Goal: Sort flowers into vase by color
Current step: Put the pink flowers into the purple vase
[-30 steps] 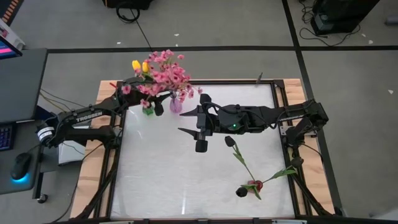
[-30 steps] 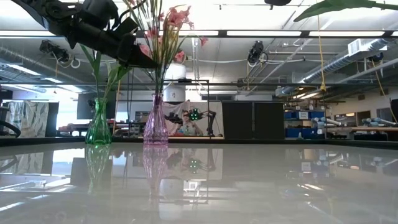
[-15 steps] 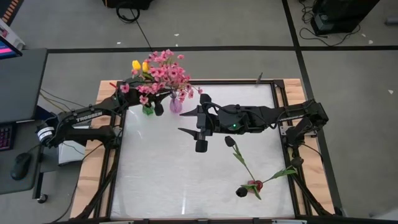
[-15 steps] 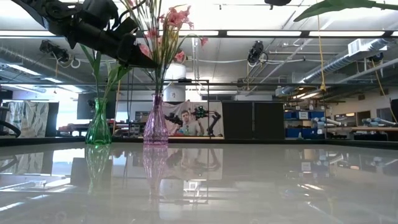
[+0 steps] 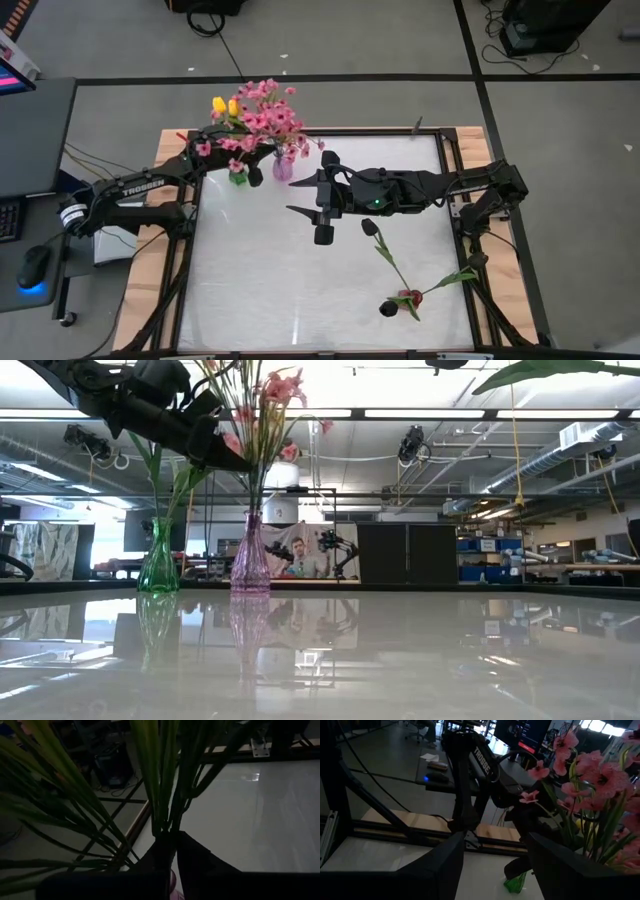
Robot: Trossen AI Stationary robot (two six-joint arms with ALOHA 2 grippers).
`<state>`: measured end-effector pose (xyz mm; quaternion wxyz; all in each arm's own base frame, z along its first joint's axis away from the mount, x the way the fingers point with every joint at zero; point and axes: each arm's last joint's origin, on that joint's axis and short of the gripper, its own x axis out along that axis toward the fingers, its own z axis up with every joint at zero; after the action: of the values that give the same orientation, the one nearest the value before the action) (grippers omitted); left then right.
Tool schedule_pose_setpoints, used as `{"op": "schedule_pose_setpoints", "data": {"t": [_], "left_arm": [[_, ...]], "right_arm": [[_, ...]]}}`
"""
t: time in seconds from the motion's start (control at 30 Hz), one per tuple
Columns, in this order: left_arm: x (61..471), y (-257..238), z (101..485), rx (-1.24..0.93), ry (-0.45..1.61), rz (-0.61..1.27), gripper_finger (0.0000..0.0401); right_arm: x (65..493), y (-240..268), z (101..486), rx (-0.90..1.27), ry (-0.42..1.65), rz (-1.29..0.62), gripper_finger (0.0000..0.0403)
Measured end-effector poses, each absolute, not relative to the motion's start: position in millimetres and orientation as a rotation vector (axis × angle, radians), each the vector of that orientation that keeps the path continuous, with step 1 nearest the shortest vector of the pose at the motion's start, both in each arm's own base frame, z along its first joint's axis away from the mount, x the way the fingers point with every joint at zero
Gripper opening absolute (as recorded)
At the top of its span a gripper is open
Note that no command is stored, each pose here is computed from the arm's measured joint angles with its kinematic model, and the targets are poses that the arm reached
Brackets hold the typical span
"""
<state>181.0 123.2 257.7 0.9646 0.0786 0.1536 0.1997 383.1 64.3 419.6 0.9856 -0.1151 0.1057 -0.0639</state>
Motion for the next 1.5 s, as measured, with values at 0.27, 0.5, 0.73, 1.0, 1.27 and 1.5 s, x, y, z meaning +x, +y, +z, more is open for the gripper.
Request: {"op": "schedule_pose_setpoints", "data": {"t": [0.27, 0.5, 0.73, 1.0, 1.27, 1.5], "left_arm": [[180, 123, 256, 0.149, 0.335, 0.4, 0.0021], [179, 122, 252, 0.134, 0.373, 0.394, 0.0021], [179, 122, 249, 0.121, 0.4, 0.39, 0.0021], [177, 122, 246, 0.119, 0.443, 0.435, 0.0021], [177, 122, 246, 0.117, 0.442, 0.438, 0.0025], [177, 123, 246, 0.115, 0.442, 0.446, 0.0064]], "right_arm": [[383, 64, 420, -0.231, 0.212, -0.128, 0.0226], [383, 64, 420, -0.231, 0.212, -0.129, 0.0226], [383, 64, 419, -0.232, 0.213, -0.129, 0.0226], [383, 64, 419, -0.232, 0.213, -0.128, 0.0226], [383, 64, 420, -0.231, 0.212, -0.129, 0.0226], [383, 64, 420, -0.231, 0.212, -0.129, 0.0226]]}}
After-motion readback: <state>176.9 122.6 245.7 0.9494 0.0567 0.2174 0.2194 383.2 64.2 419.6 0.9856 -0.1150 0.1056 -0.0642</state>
